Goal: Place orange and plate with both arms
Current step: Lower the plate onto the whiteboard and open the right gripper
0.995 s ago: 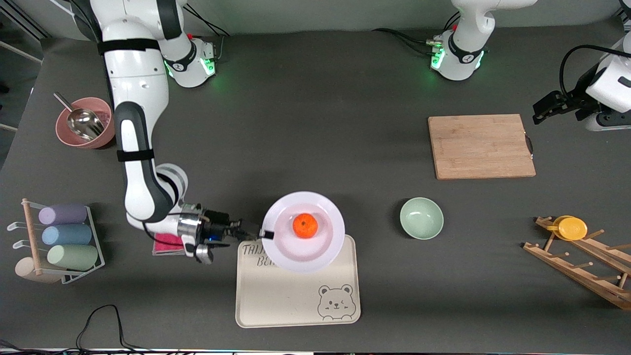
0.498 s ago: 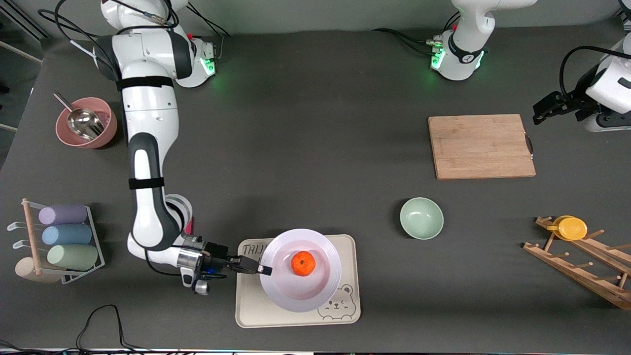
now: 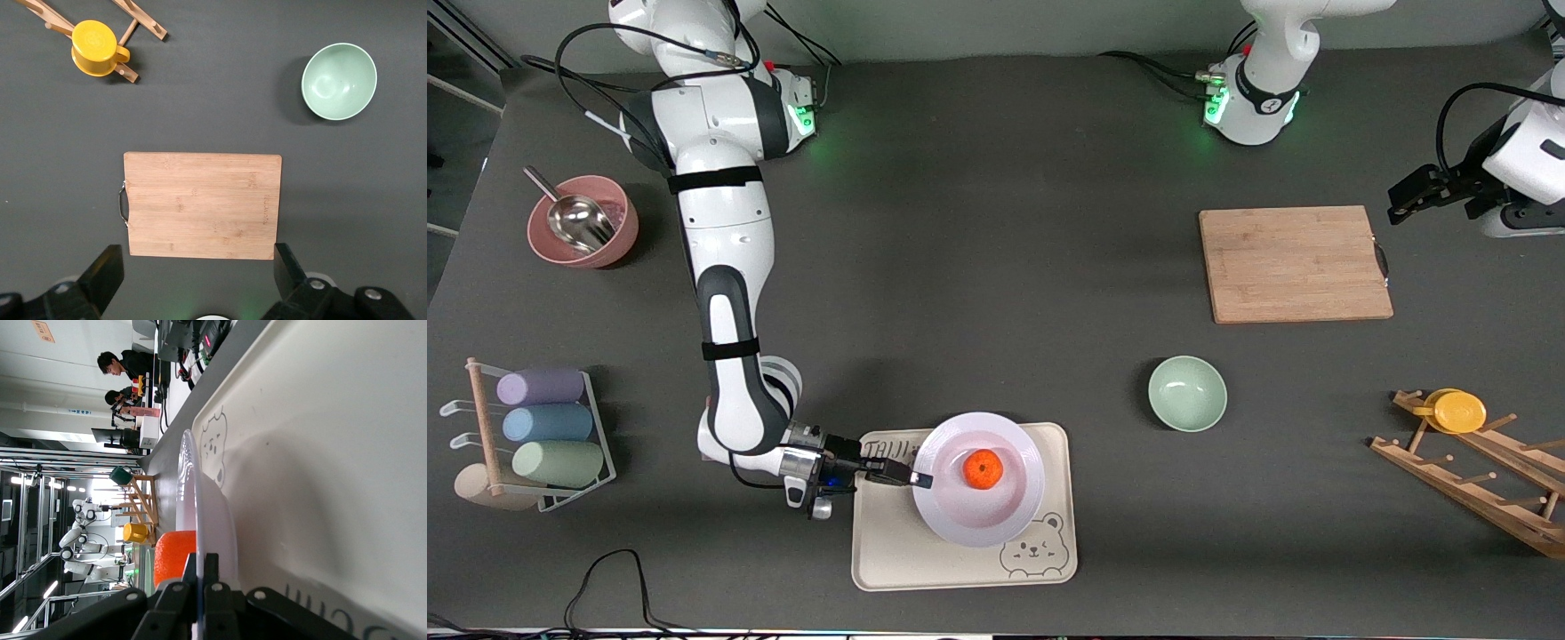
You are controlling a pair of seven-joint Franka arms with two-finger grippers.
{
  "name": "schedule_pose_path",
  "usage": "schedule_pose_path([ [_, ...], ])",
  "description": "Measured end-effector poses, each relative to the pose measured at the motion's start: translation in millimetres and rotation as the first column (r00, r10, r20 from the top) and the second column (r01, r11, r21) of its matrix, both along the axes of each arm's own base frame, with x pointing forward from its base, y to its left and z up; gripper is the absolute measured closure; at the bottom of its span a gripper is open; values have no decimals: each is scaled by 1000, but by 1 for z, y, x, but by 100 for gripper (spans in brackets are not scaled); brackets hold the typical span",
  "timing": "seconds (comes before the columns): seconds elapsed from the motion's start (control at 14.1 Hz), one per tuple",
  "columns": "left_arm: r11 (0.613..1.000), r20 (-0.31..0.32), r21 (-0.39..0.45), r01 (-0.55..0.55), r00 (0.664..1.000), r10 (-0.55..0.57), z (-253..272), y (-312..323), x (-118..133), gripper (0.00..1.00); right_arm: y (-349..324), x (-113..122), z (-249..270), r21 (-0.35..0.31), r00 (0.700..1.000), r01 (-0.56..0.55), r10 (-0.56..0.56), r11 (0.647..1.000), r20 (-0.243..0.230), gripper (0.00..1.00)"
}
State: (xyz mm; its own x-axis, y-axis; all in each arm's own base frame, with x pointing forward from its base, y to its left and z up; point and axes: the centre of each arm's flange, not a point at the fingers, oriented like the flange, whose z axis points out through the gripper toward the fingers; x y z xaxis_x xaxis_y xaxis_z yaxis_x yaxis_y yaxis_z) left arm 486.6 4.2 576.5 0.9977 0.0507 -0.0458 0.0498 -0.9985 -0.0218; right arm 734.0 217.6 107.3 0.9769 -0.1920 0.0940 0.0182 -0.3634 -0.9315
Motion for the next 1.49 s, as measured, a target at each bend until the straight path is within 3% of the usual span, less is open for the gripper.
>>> schedule_pose_path([
  [0.57, 1000, -22, -2, 24, 999, -24, -10, 2, 5, 0, -2, -1, -6, -11, 999, -12, 12, 1000, 34, 96],
  [0.85, 1000, -24, -2, 30, 999, -30, -11, 0, 5, 0, -2, -1, -6, -11, 999, -12, 12, 1000, 34, 64],
  [1.0, 999, -24, -2, 32, 999, -32, -11, -1, 5, 0, -2, -1, -6, -11, 999, -12, 12, 1000, 34, 60],
  [1.14, 999, -24, -1, 33, 999, -33, -11, -1, 5, 0, -2, -1, -5, -10, 999, -11, 12, 1000, 35, 43],
  [1.21, 999, -24, -1, 33, 999, -33, -11, -1, 5, 0, -2, -1, -5, -10, 999, -12, 12, 1000, 35, 43],
  [1.35, 999, -23, -1, 34, 999, -34, -10, -1, 5, 0, -2, -1, -5, -10, 999, -12, 12, 1000, 36, 31],
  [1.49, 999, -23, -1, 34, 999, -34, -10, -1, 5, 0, -2, 1, -3, -12, 999, -13, 13, 1000, 41, 26],
])
